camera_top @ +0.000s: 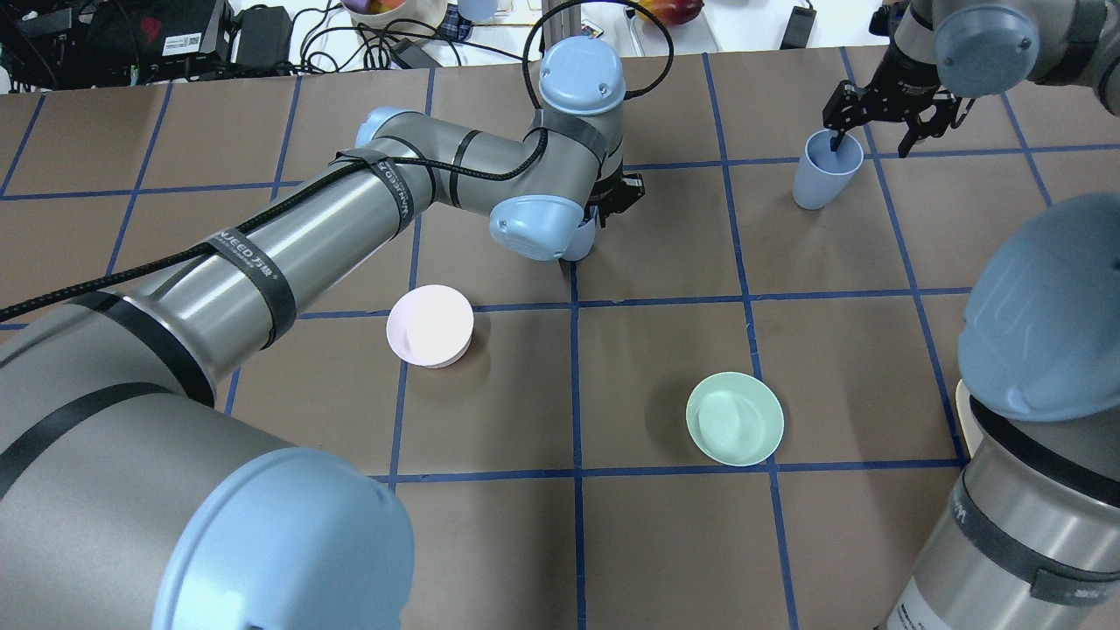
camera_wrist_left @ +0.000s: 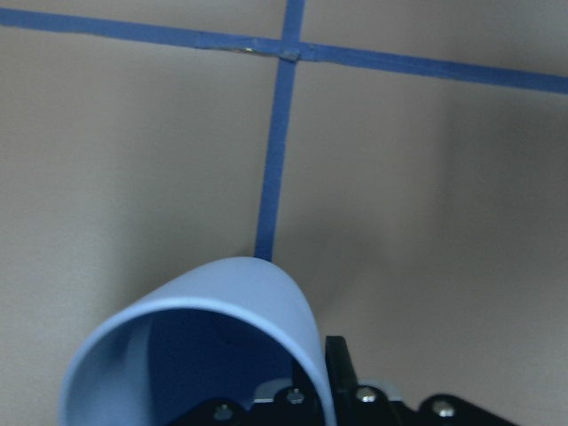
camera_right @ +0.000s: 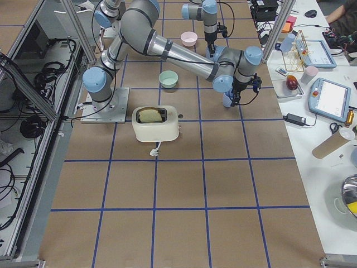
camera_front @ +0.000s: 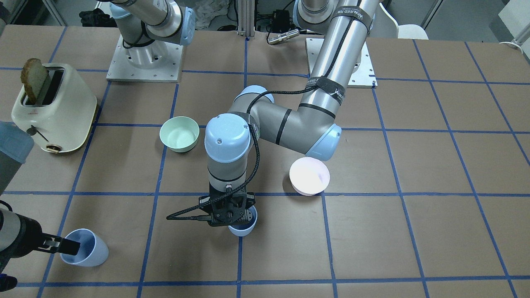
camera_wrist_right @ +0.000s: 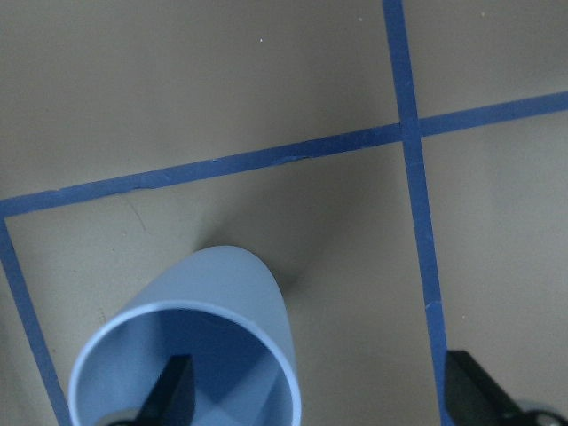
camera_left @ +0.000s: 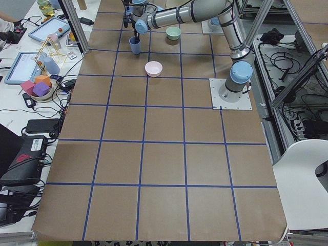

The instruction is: Stack blue cups with both arms

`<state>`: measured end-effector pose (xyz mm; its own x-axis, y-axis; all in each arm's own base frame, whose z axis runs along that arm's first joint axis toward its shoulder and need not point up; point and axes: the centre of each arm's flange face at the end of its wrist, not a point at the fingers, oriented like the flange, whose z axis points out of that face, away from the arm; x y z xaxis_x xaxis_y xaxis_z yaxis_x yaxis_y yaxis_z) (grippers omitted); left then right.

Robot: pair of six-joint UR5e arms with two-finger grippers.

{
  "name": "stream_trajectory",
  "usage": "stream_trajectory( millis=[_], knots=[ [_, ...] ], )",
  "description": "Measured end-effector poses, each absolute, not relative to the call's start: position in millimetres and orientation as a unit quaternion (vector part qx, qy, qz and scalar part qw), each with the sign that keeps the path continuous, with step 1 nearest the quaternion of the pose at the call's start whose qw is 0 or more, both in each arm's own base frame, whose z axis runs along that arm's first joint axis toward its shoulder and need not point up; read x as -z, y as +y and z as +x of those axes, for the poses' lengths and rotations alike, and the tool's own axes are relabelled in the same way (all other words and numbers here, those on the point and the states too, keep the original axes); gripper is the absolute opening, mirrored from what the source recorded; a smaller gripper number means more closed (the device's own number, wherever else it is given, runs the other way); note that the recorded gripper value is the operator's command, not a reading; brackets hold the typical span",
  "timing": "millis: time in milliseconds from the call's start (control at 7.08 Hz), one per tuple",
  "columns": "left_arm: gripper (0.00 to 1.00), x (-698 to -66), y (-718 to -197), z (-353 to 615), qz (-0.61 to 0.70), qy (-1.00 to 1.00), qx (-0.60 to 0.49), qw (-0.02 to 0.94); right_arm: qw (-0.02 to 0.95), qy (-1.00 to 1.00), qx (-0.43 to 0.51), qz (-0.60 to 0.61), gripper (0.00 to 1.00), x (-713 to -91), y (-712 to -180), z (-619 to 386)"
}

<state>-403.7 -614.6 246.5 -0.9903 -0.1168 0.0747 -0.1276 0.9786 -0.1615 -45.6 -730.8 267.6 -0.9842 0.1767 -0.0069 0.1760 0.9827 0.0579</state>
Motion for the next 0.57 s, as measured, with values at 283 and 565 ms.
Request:
stream_trajectory(
  millis=[283,565],
  knots=[
    [1.0,-289.5,-609.6,-388.9,0.064,-0.995,-0.073,0.038,0.01,0.995,-0.038,0.089,0.33,-262.7,-729.6,-45.7],
    [1.0,-360.9,-587.1,-351.2,0.05,-0.998,-0.028,0.018,0.011,0.995,-0.042,0.09,0.0,-257.7,-730.2,-46.0]
  ],
)
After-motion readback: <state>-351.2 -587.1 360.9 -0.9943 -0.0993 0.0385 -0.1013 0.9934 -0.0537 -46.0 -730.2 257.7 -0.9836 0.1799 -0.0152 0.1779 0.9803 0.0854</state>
